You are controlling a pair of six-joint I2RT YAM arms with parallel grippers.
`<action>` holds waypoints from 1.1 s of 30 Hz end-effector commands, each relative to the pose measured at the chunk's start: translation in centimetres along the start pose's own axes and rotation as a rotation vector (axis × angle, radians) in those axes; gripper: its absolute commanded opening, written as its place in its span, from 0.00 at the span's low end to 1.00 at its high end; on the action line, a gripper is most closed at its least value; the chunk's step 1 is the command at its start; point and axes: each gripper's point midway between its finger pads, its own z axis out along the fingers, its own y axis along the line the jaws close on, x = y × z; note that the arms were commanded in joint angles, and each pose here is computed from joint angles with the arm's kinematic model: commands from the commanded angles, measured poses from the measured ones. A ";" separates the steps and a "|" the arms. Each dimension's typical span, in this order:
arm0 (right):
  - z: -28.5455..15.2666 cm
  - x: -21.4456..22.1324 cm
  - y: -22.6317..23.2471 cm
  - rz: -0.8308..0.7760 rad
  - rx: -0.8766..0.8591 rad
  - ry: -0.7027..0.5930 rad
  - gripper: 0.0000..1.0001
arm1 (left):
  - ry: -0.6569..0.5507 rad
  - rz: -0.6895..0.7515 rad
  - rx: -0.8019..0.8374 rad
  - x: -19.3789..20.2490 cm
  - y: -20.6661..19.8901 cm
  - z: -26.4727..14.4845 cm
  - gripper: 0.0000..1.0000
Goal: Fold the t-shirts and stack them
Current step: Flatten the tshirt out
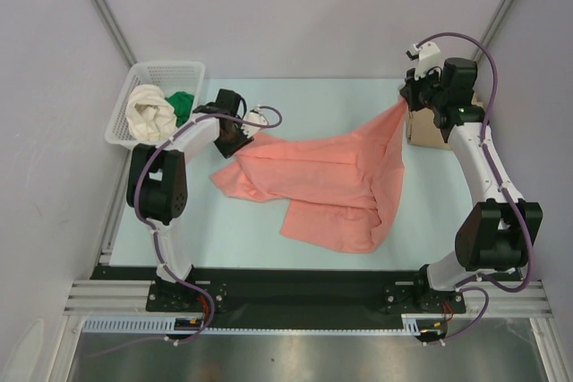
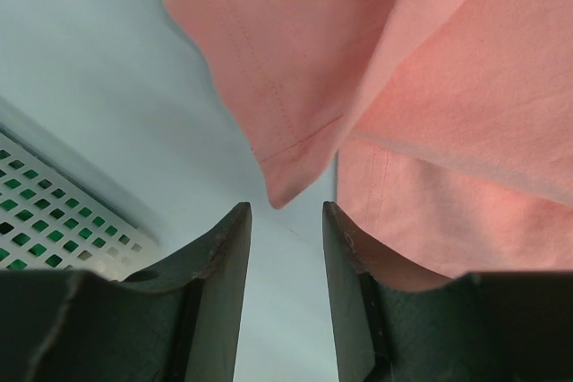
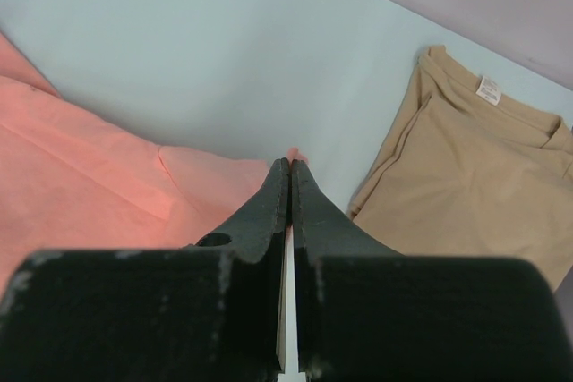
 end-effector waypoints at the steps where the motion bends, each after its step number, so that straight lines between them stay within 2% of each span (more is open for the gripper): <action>1: 0.0 -1.6 -0.3 -0.026 0.013 -0.043 0.00 | -0.039 0.020 -0.013 -0.4 0.6 -0.8 0.43; 15: 0.3 -1.5 -0.6 -0.042 0.021 -0.034 0.00 | -0.022 0.028 0.002 -1.4 1.5 1.5 0.41; 20: 0.3 -1.4 -0.7 -0.046 0.023 -0.032 0.00 | -0.016 0.032 0.009 -1.4 1.5 1.6 0.34; 21: 0.3 -1.3 -0.7 -0.046 0.025 -0.032 0.00 | -0.012 0.036 0.011 -1.2 1.4 1.6 0.31; 22: 0.3 -1.5 -0.8 -0.048 0.027 -0.035 0.00 | -0.015 0.039 0.010 -1.3 1.4 1.6 0.23; 27: 0.4 -1.5 -0.8 -0.046 0.027 -0.035 0.00 | -0.027 0.037 -0.003 -1.5 1.8 0.7 0.11; 29: 0.4 -1.4 -0.7 -0.044 0.022 -0.034 0.00 | -0.032 0.037 -0.008 -1.6 1.8 0.4 0.03; 33: 0.6 -1.3 -0.8 -0.029 0.032 -0.034 0.00 | -0.039 0.012 -0.020 -1.7 2.0 -0.5 0.00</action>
